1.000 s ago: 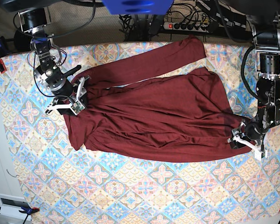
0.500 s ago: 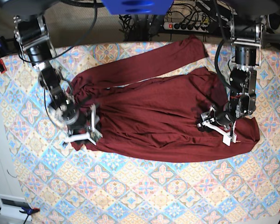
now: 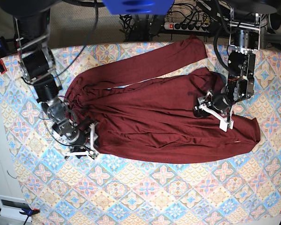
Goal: Layout the t-shirt on the table in an organized manner, then fold the t-shirt properly
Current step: 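Grasp the shirt body with both grippers and smooth it outward, then pull the shirt corner with the left gripper to flatten the body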
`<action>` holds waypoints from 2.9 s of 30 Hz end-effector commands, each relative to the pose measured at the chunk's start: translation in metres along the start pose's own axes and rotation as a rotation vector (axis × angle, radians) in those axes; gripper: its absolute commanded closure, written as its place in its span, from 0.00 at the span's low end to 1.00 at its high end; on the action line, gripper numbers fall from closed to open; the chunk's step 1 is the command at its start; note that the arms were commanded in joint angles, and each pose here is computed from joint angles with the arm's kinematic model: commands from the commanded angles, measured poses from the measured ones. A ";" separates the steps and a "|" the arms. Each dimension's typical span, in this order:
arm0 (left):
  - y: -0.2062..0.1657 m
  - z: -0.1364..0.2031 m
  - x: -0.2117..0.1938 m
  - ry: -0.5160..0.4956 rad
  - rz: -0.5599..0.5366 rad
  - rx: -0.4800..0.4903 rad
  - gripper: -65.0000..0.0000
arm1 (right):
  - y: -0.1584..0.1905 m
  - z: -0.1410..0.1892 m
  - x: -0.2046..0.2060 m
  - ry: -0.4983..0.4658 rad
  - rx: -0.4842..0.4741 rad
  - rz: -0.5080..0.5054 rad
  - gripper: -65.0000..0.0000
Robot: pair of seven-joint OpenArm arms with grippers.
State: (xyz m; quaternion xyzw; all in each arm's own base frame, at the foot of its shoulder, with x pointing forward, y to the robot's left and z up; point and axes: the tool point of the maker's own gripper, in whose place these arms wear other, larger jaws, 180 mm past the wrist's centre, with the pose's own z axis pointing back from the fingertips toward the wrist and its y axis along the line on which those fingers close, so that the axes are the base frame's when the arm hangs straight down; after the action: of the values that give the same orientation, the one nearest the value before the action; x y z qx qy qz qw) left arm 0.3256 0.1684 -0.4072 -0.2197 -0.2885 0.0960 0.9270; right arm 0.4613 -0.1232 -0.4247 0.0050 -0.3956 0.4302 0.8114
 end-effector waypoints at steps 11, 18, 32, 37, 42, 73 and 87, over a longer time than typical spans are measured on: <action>-0.011 0.009 0.003 -0.030 -0.023 -0.031 0.53 | 0.029 0.001 -0.014 0.040 0.204 -0.015 0.57; -0.011 0.010 -0.005 -0.020 -0.025 -0.033 0.53 | 0.019 0.001 -0.014 0.046 0.205 -0.009 1.00; 0.001 0.026 -0.013 -0.042 0.009 -0.013 0.53 | -0.070 0.002 0.044 -0.031 -0.087 0.009 0.98; -0.026 0.034 -0.005 -0.090 -0.028 -0.067 0.53 | -0.088 0.005 0.046 -0.034 -0.186 0.008 0.98; -0.036 0.031 -0.004 -0.104 -0.002 -0.094 0.53 | -0.095 0.010 0.064 -0.086 -0.204 0.013 0.98; -0.028 0.053 -0.091 0.114 -0.090 -0.067 0.52 | -0.036 0.137 0.001 -0.081 -0.331 -0.057 0.63; 0.014 0.096 -0.088 -0.018 0.139 0.016 0.52 | -0.011 0.136 -0.011 -0.064 -0.291 -0.064 0.64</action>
State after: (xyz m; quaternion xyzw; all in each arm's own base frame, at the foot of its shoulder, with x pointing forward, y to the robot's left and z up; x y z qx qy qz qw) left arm 0.1914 0.1894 -0.3949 -0.2225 -0.2663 0.1709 0.9221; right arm 0.3707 -0.1829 -0.3508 -0.0802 -0.4577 0.3439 0.8160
